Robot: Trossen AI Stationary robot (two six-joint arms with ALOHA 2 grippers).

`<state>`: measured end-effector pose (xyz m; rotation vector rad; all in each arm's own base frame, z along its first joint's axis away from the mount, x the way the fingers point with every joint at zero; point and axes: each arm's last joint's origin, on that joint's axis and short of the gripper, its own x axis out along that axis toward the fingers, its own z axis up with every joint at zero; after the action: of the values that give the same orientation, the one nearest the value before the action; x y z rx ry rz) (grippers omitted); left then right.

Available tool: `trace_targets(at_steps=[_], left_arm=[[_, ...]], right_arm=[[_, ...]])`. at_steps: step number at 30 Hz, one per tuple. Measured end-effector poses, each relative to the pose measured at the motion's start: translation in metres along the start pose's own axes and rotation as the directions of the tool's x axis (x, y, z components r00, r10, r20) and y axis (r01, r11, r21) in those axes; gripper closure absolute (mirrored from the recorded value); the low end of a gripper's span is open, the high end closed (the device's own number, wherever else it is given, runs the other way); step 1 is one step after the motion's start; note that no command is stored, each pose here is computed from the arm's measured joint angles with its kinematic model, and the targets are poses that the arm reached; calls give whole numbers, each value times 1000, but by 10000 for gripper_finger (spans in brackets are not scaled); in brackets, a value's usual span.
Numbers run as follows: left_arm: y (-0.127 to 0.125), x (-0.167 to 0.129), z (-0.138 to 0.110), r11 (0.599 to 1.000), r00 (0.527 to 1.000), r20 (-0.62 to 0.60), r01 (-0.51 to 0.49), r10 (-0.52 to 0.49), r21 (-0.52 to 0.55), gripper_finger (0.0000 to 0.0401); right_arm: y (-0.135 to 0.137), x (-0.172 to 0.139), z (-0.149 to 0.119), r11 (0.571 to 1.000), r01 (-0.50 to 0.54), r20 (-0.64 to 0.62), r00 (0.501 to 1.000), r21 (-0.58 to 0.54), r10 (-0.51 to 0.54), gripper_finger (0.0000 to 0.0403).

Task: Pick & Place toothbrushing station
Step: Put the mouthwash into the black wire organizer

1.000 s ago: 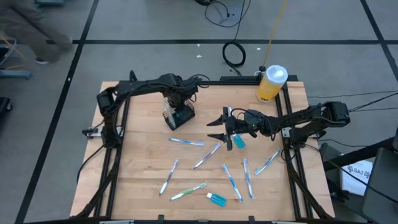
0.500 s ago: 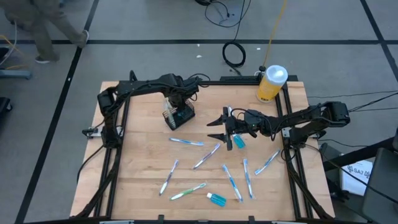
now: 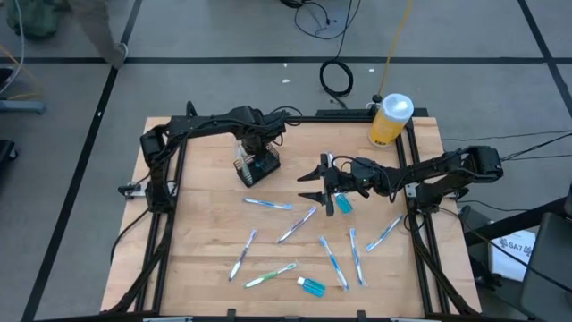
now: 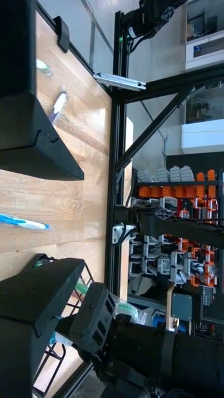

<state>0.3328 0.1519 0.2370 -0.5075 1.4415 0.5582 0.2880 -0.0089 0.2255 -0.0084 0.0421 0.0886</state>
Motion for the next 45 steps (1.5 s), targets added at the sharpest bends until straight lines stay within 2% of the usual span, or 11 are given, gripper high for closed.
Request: trace_targets(at_steps=[7, 15, 32, 38, 45], left_arm=[[0, 0, 0, 1000, 1000, 1, 0, 0, -4, 284], [-5, 0, 0, 998, 1000, 10, 3, -4, 57, 283], [-9, 0, -1, 997, 1000, 9, 8, -9, 83, 283], [-19, -1, -4, 975, 989, -23, 146, -144, 169, 283], [-23, -1, -5, 977, 994, -8, 104, -105, 186, 283]], right_arm=[[0, 0, 0, 1000, 0, 0, 1000, 0, 0, 196], [0, 0, 0, 1000, -3, 0, 1000, 0, 3, 196], [0, 0, 0, 1000, -4, 0, 1000, 0, 4, 196], [0, 0, 0, 1000, -4, 0, 1000, 0, 4, 196], [0, 0, 0, 1000, -4, 0, 1000, -1, 4, 196]])
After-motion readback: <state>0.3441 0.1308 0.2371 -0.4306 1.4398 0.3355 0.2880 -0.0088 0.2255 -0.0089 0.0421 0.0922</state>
